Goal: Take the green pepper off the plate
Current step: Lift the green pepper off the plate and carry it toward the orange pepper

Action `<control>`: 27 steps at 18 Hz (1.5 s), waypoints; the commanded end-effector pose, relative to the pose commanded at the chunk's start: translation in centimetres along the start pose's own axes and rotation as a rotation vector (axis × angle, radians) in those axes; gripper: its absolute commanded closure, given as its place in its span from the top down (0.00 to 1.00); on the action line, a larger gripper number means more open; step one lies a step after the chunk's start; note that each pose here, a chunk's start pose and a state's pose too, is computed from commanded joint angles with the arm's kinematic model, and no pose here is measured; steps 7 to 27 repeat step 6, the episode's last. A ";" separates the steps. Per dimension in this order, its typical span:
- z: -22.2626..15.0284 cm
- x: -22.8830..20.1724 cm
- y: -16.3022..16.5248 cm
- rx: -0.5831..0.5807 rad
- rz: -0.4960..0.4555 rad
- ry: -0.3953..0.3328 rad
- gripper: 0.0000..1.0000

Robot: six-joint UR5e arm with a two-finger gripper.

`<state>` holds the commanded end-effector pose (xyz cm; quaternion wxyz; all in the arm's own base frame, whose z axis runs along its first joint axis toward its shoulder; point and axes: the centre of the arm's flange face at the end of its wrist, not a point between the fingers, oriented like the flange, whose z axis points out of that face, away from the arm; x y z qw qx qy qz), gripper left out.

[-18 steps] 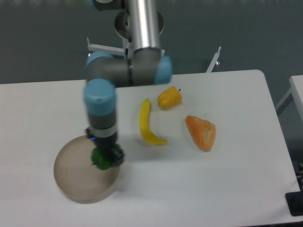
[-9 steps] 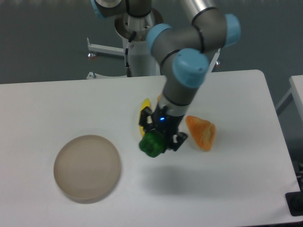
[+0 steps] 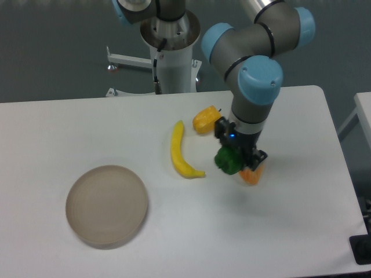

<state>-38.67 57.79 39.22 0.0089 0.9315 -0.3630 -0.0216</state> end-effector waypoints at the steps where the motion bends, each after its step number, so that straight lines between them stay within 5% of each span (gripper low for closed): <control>1: 0.0 -0.2 0.2 0.000 0.021 -0.004 0.09; 27: 0.9 -0.4 0.0 0.011 0.043 0.003 0.10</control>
